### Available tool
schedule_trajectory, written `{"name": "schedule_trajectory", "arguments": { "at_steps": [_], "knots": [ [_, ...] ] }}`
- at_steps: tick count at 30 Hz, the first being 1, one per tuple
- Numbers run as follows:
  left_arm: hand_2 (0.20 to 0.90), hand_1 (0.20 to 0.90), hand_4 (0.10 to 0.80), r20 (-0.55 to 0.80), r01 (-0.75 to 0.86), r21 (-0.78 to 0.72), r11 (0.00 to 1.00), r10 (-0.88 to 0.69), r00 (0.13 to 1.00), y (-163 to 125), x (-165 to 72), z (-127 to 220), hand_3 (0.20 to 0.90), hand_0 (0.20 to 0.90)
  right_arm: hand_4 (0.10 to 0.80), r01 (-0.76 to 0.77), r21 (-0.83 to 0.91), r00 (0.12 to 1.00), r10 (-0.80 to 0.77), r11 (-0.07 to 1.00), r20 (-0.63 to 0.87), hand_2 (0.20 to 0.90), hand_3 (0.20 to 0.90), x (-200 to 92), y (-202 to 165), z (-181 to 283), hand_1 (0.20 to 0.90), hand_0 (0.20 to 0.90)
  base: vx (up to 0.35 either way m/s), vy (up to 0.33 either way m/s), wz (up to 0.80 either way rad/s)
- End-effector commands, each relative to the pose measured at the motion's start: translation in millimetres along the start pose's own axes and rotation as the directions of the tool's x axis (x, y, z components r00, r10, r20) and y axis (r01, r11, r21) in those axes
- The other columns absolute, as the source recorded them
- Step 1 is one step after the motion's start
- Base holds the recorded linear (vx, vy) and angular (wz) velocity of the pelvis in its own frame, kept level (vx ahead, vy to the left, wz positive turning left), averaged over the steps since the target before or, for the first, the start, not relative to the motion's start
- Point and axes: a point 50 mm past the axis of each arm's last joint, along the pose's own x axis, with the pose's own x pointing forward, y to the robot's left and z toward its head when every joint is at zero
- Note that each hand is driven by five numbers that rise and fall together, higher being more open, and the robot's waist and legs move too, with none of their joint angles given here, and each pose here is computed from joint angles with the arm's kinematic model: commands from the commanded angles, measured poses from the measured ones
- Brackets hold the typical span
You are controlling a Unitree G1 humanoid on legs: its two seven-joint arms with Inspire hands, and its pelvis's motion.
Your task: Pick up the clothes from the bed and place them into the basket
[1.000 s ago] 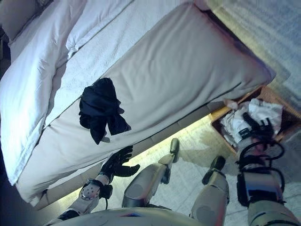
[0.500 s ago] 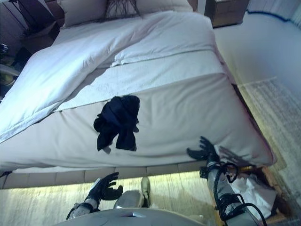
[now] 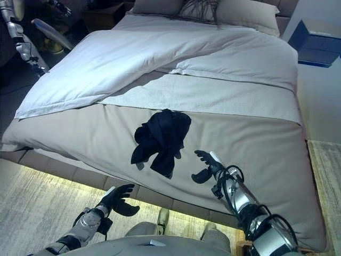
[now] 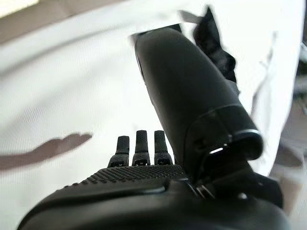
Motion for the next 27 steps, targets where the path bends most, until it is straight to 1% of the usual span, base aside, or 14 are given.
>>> {"name": "schedule_trajectory", "arguments": {
  "at_steps": [1, 3, 6, 7, 9, 12, 13, 18, 21, 22, 24, 25, 26, 27],
  "knots": [
    [0.9, 0.9, 0.8, 0.037, -0.052, 0.001, 0.999, 0.052, 0.998, 5.7, -3.0, -1.1, 0.9, 0.9, 0.8, 0.263, -0.149, 0.939, -0.217, 0.953, 0.266, 0.9, 0.9, 14.9, -67.1, 62.0, 0.9, 0.9, 0.141, -0.09, 0.43],
    [0.9, 0.9, 0.8, 0.002, -0.061, -0.017, 0.998, 0.061, 0.998, 2.0, -6.8, -11.9, 0.9, 0.9, 0.8, 0.323, -0.208, 0.92, -0.255, 0.923, 0.299, 0.9, 0.9, 15.7, -77.0, 70.7, 0.9, 0.9, 0.091, -0.01, 0.15],
    [0.9, 0.9, 0.8, -0.013, -0.1, -0.063, 0.993, 0.099, 0.995, 10.4, -8.9, -16.5, 0.9, 0.9, 0.8, 0.406, -0.252, 0.878, -0.298, 0.879, 0.374, 0.9, 0.9, 17.8, -89.9, 94.8, 0.9, 0.9, 0.024, -0.024, 0.17],
    [0.9, 0.9, 0.8, -0.009, -0.106, -0.065, 0.992, 0.106, 0.994, 14.1, -8.5, -15.2, 0.9, 0.9, 0.8, 0.438, -0.28, 0.856, -0.302, 0.854, 0.419, 0.9, 0.9, 18.3, -93.0, 105.6, 0.9, 0.9, 0.009, -0.059, 0.2],
    [0.9, 0.9, 0.8, 0.014, -0.11, -0.052, 0.993, 0.111, 0.994, 20.0, -7.7, -10.3, 0.9, 0.9, 0.8, 0.488, -0.28, 0.821, -0.326, 0.827, 0.47, 0.9, 0.9, 18.6, -101.2, 123.2, 0.9, 0.9, -0.045, -0.091, 0.2],
    [0.9, 0.9, 0.8, 0.078, -0.127, -0.022, 0.992, 0.128, 0.989, 37.2, -4.6, 5.9, 0.9, 0.9, 0.8, 0.59, -0.277, 0.734, -0.361, 0.759, 0.575, 0.9, 0.9, 14.7, -124.3, 158.6, 0.9, 0.9, -0.1, -0.134, 0.34],
    [0.9, 0.9, 0.8, 0.097, -0.136, -0.016, 0.991, 0.137, 0.986, 43.2, -4.1, 10.8, 0.9, 0.9, 0.8, 0.616, -0.27, 0.713, -0.378, 0.74, 0.591, 0.9, 0.9, 13.0, -134.8, 169.6, 0.9, 0.9, -0.07, -0.096, 0.28],
    [0.9, 0.9, 0.8, 0.141, -0.165, -0.031, 0.986, 0.168, 0.976, 53.6, -4.8, 19.0, 0.9, 0.9, 0.8, 0.663, -0.282, 0.687, -0.414, 0.693, 0.597, 0.9, 0.9, 8.4, -163.3, 188.6, 0.9, 0.9, -0.008, -0.044, 0.17],
    [0.9, 0.9, 0.8, 0.176, -0.18, -0.064, 0.982, 0.189, 0.966, 58.9, -5.5, 25.3, 0.9, 0.9, 0.8, 0.671, -0.337, 0.711, -0.445, 0.661, 0.544, 0.9, 0.9, 8.7, -177.7, 189.4, 0.9, 0.9, 0.051, -0.047, 0.24],
    [0.9, 0.9, 0.8, 0.192, -0.179, -0.068, 0.981, 0.189, 0.963, 59.3, -5.3, 28.6, 0.9, 0.9, 0.8, 0.663, -0.374, 0.736, -0.471, 0.649, 0.487, 0.9, 0.9, 10.7, -183.9, 184.4, 0.9, 0.9, 0.11, -0.075, 0.2],
    [0.9, 0.9, 0.8, 0.228, -0.174, -0.07, 0.982, 0.186, 0.956, 60.7, -5.4, 35.7, 0.9, 0.9, 0.8, 0.677, -0.434, 0.736, -0.538, 0.595, 0.41, 0.9, 0.9, 10.2, -198.3, 178.9, 0.9, 0.9, 0.028, -0.044, 0.18],
    [0.9, 0.9, 0.8, 0.258, -0.17, -0.077, 0.982, 0.184, 0.948, 62.2, -6.2, 41.0, 0.9, 0.9, 0.8, 0.661, -0.467, 0.739, -0.617, 0.587, 0.27, 0.9, 0.9, 8.4, -213.9, 166.7, 0.9, 0.9, -0.053, 0.002, 0.25],
    [0.9, 0.9, 0.8, 0.28, -0.164, -0.083, 0.983, 0.181, 0.943, 61.7, -6.9, 44.5, 0.9, 0.9, 0.8, 0.664, -0.461, 0.728, -0.651, 0.589, 0.215, 0.9, 0.9, 7.1, -219.7, 162.0, 0.9, 0.9, -0.049, 0.01, 0.22],
    [0.9, 0.9, 0.8, 0.283, -0.163, -0.084, 0.983, 0.181, 0.942, 61.5, -6.9, 45.1, 0.9, 0.9, 0.8, 0.666, -0.463, 0.725, -0.655, 0.585, 0.213, 0.9, 0.9, 6.8, -220.6, 162.2, 0.9, 0.9, -0.06, 0.033, 0.18]
  ]
}}
